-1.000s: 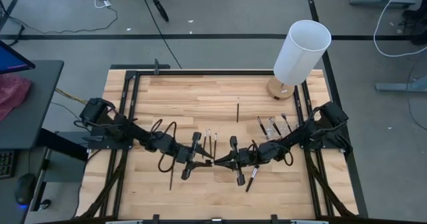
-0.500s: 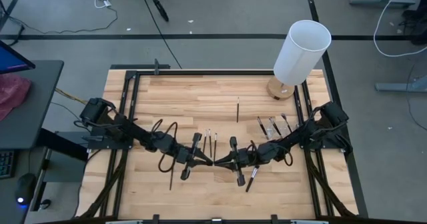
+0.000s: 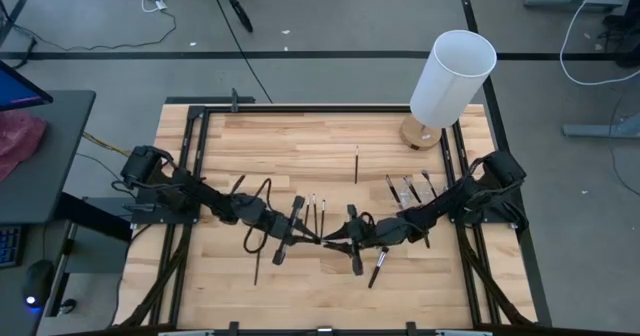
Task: Put items in baskets/containers
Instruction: Put the black brow brush into the transparent bin
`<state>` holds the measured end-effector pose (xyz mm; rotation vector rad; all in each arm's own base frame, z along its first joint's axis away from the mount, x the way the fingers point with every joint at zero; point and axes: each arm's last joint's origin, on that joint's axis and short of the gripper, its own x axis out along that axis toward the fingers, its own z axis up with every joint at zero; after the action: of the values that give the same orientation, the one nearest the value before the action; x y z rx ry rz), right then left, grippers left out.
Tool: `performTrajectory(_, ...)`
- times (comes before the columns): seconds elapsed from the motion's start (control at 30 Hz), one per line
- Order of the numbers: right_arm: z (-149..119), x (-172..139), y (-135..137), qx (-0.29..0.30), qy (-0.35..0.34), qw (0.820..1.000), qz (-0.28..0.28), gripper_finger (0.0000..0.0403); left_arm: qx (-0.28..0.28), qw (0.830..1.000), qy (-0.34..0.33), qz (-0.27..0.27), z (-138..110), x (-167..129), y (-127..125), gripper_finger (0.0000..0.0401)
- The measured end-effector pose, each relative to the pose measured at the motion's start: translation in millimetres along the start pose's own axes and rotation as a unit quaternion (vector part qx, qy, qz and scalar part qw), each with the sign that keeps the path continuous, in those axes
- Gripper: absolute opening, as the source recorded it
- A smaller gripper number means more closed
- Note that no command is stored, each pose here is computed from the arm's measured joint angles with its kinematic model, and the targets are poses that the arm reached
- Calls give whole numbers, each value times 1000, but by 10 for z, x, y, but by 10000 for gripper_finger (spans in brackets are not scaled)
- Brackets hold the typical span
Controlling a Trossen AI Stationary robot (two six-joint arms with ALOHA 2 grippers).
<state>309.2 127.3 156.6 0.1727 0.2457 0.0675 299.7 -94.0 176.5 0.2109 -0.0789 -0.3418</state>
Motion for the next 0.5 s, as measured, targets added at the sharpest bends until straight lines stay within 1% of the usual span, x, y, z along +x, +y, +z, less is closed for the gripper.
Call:
performTrajectory(0.1,38,-104,-43,-2,56,998,-22,136,-53,998,34,6,-74,-4,68,11)
performTrajectory(0.17,92,-204,-66,-8,87,995,-38,161,-100,993,66,13,-148,-16,123,11)
performTrajectory(0.27,183,-325,-70,-14,115,990,-78,186,-154,982,100,52,-231,-38,216,11)
performTrajectory(0.37,243,-367,-46,-35,127,984,-119,190,-185,973,107,93,-266,-55,299,11)
performTrajectory(0.43,287,-348,-22,-42,122,983,-133,186,-195,969,102,112,-263,-58,334,11)
performTrajectory(0.5,314,-293,2,-43,116,982,-141,179,-196,968,100,119,-251,-46,346,11)
